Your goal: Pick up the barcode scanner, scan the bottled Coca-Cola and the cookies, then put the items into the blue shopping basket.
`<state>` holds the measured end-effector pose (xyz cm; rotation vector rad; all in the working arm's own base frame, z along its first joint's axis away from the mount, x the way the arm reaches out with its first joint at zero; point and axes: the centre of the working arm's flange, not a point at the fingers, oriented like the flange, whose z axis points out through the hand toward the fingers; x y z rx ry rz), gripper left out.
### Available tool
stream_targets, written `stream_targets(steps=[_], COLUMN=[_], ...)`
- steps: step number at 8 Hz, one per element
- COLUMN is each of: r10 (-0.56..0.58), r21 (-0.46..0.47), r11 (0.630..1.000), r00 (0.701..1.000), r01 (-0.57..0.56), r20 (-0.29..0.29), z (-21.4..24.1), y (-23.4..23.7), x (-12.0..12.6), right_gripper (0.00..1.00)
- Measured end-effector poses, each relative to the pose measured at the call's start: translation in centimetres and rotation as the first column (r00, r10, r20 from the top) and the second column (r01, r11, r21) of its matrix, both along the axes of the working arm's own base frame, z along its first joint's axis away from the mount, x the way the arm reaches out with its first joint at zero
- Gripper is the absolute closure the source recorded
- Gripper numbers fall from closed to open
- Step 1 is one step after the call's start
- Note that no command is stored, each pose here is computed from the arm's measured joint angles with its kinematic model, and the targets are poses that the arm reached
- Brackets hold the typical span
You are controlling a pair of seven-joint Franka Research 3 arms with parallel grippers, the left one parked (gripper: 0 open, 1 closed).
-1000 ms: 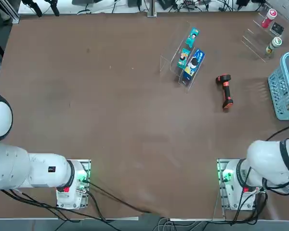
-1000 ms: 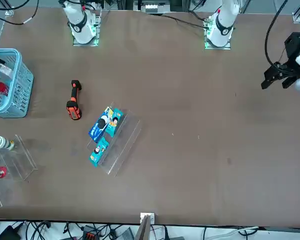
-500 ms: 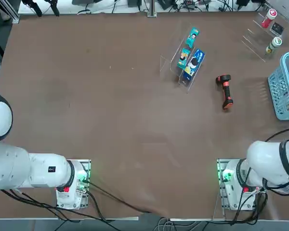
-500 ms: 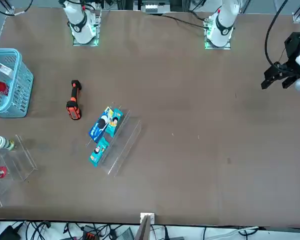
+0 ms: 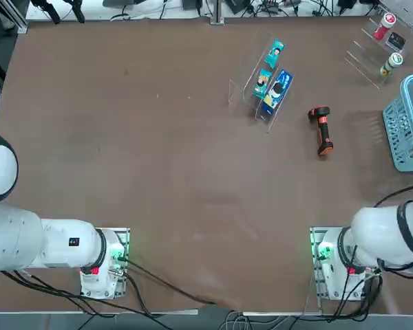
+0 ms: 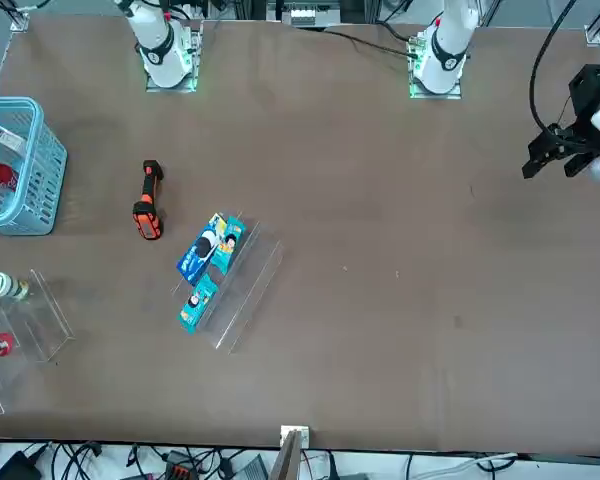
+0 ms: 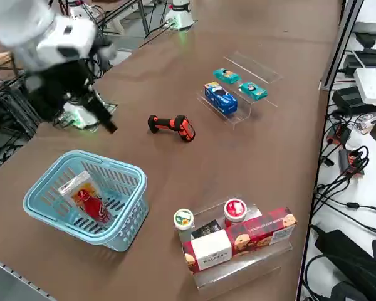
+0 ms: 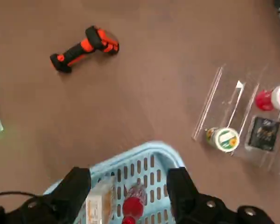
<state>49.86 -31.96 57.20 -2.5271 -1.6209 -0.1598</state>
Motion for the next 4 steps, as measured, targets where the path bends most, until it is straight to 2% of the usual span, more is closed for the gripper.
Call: stream_targets(steps=[2,4], r10=[-0.091,-0.246], r21=[-0.014,-0.059], r11=[0.996,0.968], r00=[0.996,0.968], r01=[0.091,0.243], r20=[-0.021,-0.053], z=[3.5,5.8], y=[6.1,12.1], x=[2.8,4.2], right_gripper=[0.0,0.0])
